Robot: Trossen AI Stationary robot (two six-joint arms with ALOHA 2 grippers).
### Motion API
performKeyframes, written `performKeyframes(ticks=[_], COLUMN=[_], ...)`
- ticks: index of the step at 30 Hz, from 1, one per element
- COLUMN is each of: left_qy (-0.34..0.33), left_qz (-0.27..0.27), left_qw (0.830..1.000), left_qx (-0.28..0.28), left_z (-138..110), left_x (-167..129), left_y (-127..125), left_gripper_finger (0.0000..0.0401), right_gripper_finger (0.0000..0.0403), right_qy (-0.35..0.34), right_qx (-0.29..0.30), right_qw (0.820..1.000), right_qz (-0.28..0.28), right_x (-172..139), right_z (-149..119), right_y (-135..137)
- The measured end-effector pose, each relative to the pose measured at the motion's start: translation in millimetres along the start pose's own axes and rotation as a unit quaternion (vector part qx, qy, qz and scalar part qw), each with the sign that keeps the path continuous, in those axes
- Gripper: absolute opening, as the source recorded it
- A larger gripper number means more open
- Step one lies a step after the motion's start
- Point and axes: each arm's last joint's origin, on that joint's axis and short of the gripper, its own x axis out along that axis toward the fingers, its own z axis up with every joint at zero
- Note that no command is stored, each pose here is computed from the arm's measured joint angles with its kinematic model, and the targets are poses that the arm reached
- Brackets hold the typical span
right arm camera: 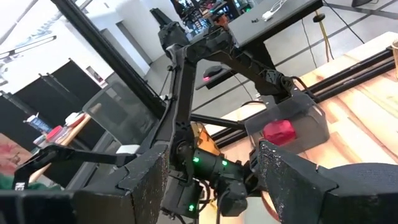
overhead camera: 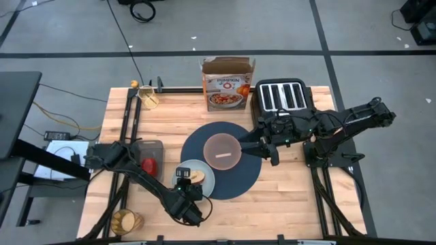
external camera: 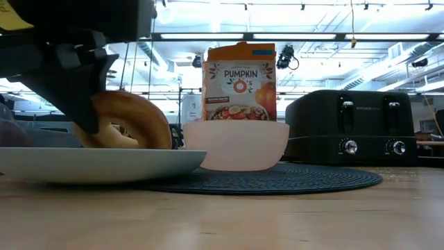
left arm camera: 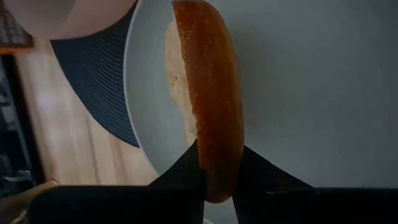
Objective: Arrange a breakfast setting
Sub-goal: Put the toasted bagel from the toaster on the blue plate
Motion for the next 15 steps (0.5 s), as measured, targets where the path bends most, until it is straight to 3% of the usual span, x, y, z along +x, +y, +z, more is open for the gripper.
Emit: performKeyframes(ticks=[7, 15], left_qy=[0.011, 0.028], left_qz=[-0.020, -0.046], left_qw=[1.000, 0.999], left_qx=[-0.006, -0.008], left_z=[-0.1, -0.2], left_x=[0.0, 0.4], left_y=[-1.3, -2.3], left_gripper_finger=[0.0064, 0.0138], right_gripper_finger=[0.0253, 0.0253], right_qy=[0.005, 0.005], right_qx=[-0.006, -0.008], right_qw=[1.000, 1.000], right_qz=[0.013, 0.013], right_x=[-1.0, -1.4], right_z=[-4.1, -5.6], right_y=[7.0, 9.2])
